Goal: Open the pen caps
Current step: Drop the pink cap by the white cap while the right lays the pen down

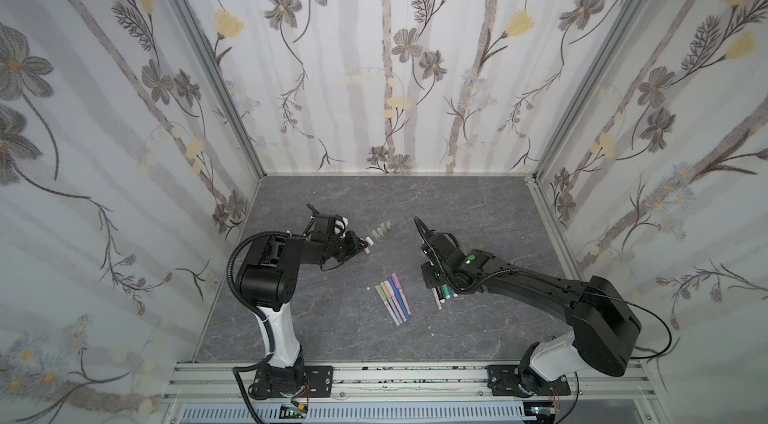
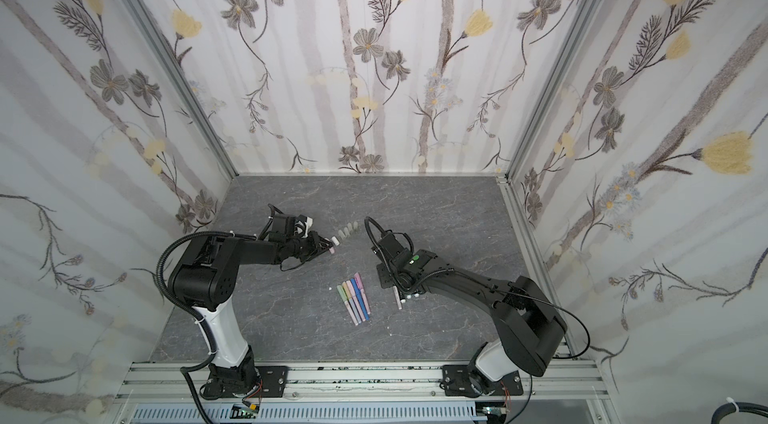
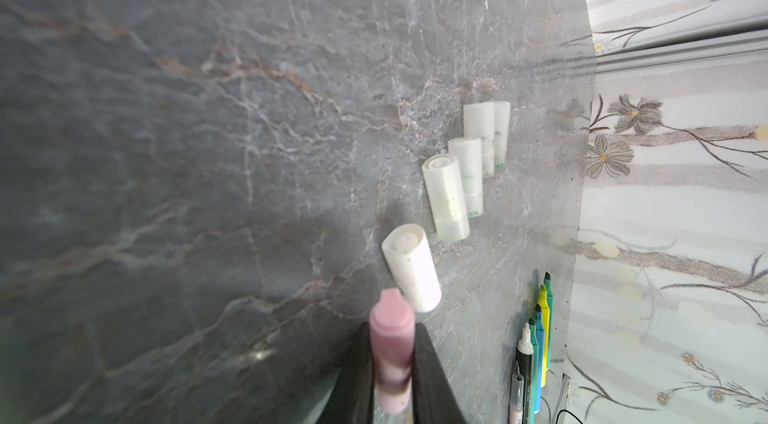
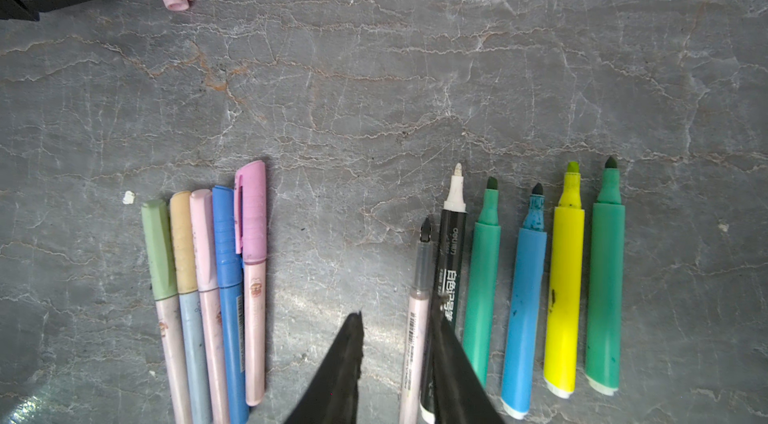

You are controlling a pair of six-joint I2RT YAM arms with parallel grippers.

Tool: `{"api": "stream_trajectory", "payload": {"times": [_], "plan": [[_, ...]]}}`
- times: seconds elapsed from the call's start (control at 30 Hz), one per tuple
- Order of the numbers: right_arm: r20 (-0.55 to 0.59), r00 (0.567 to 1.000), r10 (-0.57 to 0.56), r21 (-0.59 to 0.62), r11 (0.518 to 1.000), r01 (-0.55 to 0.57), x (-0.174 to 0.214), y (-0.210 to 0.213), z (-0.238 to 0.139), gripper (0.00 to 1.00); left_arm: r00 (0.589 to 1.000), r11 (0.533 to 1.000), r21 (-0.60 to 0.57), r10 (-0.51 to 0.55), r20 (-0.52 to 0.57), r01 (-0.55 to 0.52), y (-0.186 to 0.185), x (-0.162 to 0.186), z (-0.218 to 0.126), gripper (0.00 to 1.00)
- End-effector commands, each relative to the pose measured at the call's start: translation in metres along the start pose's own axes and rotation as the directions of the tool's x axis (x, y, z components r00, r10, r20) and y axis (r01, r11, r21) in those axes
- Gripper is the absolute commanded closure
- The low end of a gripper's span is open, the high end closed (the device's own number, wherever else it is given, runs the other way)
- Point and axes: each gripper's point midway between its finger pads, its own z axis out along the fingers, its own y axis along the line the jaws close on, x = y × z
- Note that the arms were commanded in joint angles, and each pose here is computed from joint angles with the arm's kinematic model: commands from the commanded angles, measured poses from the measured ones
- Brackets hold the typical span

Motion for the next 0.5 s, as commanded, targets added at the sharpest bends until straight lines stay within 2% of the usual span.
{"api": "stream_trajectory", "payload": {"times": [0.0,0.47], "plan": [[0.008,1.000,0.009,-0.021,1.000,-0.008,-0.0018,0.0045,0.0014,0.70,1.000,1.000,-0.014,-0.003,0.023,0.003,0.0034,-0.0048,0.0015,0.79],[-0.004,1.000,-0.015,-0.051,0.999,0.015,0.0011,0.0131,0.0029,0.68,0.997,0.999,-0.002,-0.037,0.071,0.037,0.0009,-0.0136,-0.0020,0.75]]}}
